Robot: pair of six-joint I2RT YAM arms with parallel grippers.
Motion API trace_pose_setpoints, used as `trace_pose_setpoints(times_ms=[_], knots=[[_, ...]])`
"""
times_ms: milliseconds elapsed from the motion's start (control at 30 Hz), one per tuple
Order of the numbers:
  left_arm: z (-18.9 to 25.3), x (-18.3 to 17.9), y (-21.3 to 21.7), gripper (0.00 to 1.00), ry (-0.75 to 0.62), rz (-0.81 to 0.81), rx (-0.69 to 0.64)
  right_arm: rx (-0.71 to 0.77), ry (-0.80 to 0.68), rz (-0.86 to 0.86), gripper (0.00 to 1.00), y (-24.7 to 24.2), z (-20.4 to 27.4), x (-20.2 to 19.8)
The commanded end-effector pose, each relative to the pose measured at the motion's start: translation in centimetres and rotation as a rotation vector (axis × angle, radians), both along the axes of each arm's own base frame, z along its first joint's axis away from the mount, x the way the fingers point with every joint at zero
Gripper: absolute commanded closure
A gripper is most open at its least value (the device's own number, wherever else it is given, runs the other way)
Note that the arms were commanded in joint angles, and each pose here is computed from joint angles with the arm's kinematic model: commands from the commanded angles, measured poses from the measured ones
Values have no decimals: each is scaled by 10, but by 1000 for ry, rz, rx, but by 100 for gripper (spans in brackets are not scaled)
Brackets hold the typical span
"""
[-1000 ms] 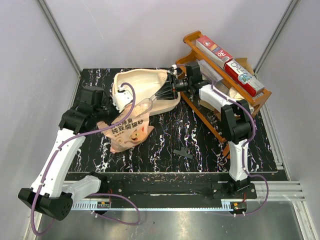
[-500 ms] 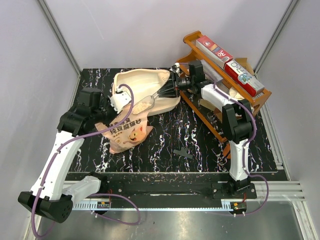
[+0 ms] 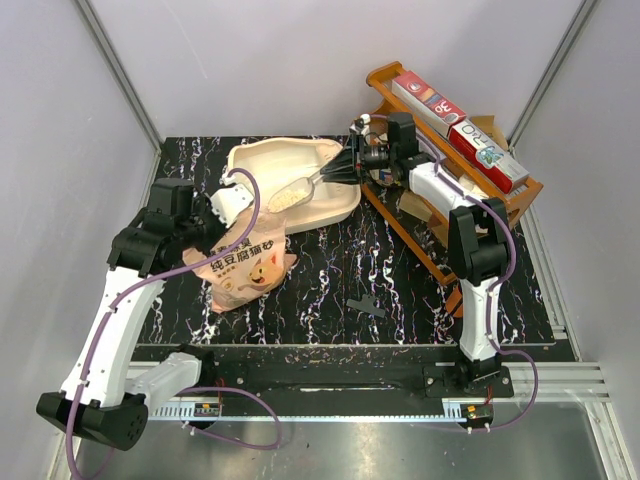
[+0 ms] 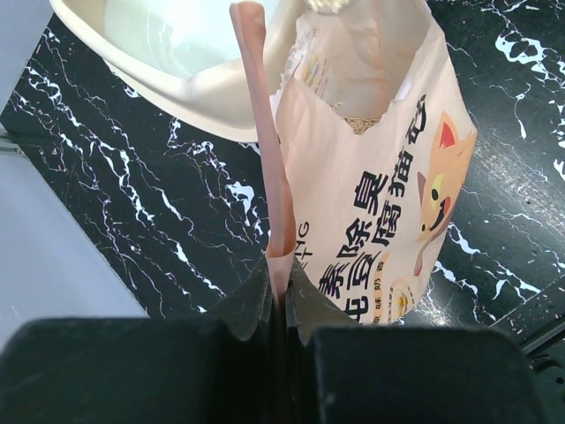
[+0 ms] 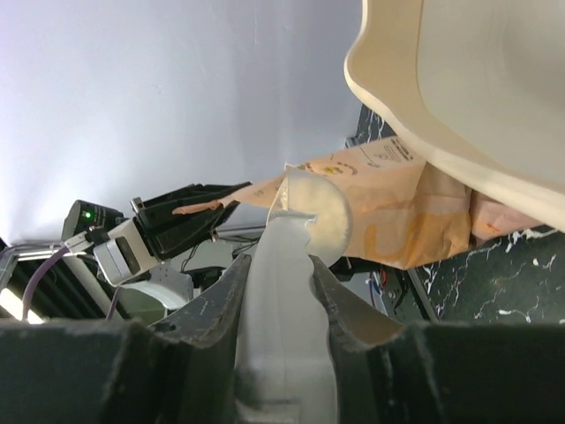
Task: Fill the litter box with clean litter
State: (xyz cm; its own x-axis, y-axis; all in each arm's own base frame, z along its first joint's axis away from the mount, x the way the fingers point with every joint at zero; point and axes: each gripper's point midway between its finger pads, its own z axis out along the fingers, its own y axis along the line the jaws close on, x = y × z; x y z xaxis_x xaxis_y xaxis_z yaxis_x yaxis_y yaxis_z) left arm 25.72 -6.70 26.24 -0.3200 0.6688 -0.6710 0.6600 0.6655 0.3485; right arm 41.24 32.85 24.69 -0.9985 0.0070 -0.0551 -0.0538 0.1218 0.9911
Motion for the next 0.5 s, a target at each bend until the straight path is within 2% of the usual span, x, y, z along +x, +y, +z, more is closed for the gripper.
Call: trace_pose_setpoints(times_ms=[0, 133, 300, 467], knots=[[73, 23, 9, 100, -312, 34, -9, 36, -125, -60, 100, 6, 34, 21], [65, 20, 10, 100, -284, 31, -2, 34, -151, -121, 100, 10, 40, 41], [61, 20, 12, 100, -266, 40, 3, 7, -147, -191, 100, 16, 27, 66], [58, 17, 12, 100, -248, 43, -17, -37, -202, -272, 100, 21, 17, 87]])
